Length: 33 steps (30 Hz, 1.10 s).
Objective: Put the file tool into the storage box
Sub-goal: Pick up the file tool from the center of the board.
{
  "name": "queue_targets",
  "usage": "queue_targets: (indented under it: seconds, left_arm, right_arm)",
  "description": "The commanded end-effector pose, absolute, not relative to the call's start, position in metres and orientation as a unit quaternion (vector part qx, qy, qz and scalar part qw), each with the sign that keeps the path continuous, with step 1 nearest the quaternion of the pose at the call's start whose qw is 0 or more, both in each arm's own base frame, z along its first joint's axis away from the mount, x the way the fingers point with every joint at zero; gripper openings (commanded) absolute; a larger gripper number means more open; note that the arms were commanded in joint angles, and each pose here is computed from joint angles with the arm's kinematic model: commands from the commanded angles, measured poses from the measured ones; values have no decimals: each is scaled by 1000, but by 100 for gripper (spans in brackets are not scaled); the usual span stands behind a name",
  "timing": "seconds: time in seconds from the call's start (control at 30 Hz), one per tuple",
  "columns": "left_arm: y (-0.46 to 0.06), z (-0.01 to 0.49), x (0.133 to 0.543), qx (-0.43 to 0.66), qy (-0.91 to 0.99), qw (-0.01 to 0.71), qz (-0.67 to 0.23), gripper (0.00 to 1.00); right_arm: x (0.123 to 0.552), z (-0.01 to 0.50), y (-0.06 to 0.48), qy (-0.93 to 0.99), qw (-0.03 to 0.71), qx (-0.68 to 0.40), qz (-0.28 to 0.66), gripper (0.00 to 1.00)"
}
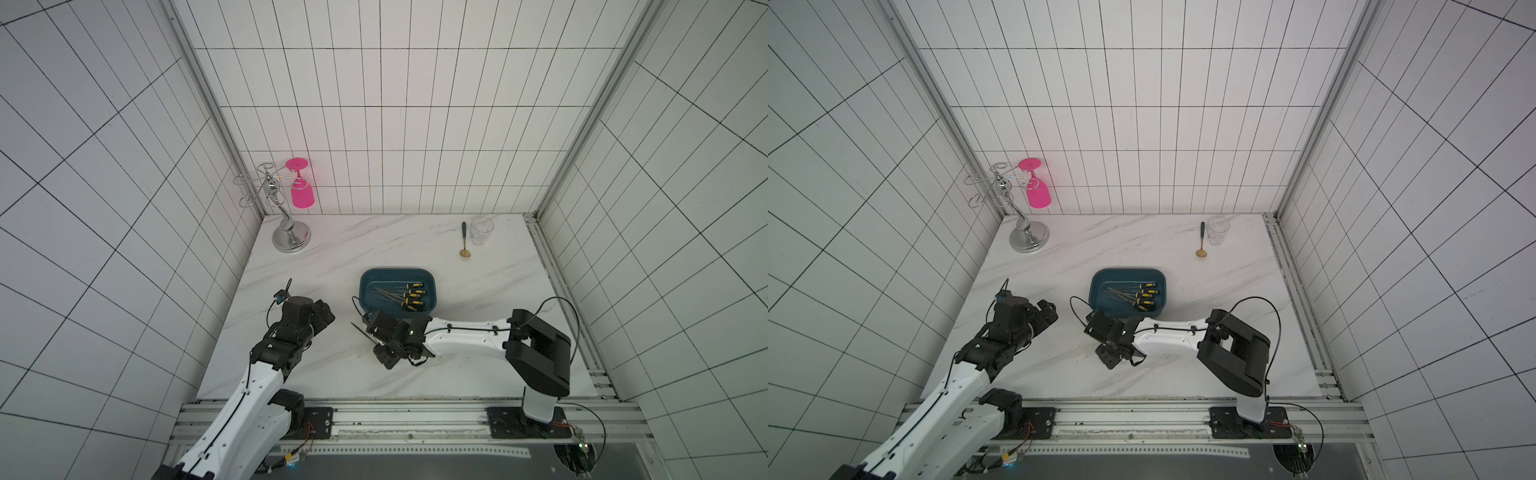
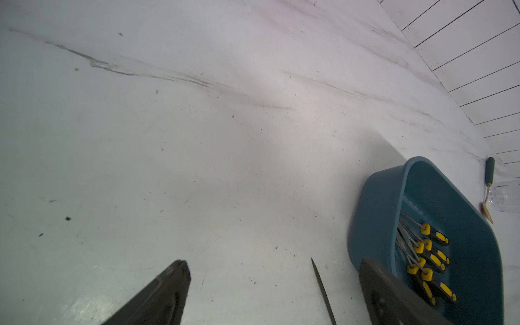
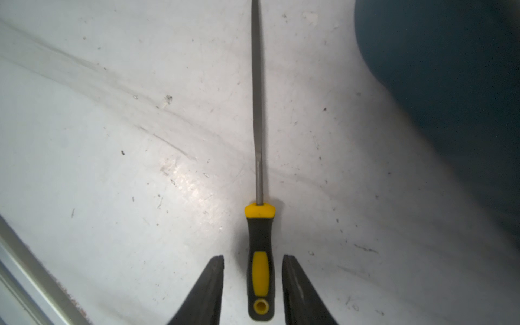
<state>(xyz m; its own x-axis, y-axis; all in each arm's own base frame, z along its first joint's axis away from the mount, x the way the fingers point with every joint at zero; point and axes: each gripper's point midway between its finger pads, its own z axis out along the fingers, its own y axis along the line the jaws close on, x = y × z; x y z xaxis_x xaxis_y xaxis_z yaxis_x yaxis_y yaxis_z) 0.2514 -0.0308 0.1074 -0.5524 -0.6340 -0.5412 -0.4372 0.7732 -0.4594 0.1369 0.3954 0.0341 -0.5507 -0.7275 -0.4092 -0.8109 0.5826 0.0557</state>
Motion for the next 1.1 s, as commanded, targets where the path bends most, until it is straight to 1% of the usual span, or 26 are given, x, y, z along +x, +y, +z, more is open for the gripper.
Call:
queue_targets:
  seconds: [0.0, 0.17, 0.37, 0.47, 0.6, 0.87, 0.97, 1.07]
  left_arm:
    - [-25, 109, 252, -307, 868, 367, -135, 98]
    - [-25, 112, 251, -306, 864, 373, -144, 98]
    - [-25, 111, 251, -307, 864, 372, -144, 98]
    - [-24, 111, 251, -309, 864, 372, -144, 98]
    - [-23, 116, 252, -311, 859, 378, -147, 98]
    - [-29, 127, 253, -309, 853, 385, -169, 98]
    - [-28, 132, 253, -308, 852, 388, -168, 98]
    - [-28, 139, 251, -294, 854, 395, -167, 98]
  right_arm:
    - [141, 37, 399, 867, 180, -453, 101, 38]
    - [135, 26, 404, 866, 168, -458, 112, 37]
    - [136, 20, 403, 867, 172, -457, 104, 36]
    - [137, 18, 399, 868, 174, -457, 91, 34]
    - [137, 16, 391, 866, 179, -460, 76, 28]
    - [138, 24, 388, 862, 196, -462, 71, 10]
    - [139, 33, 388, 858, 207, -464, 74, 6]
    - [136, 44, 390, 846, 216, -478, 92, 4]
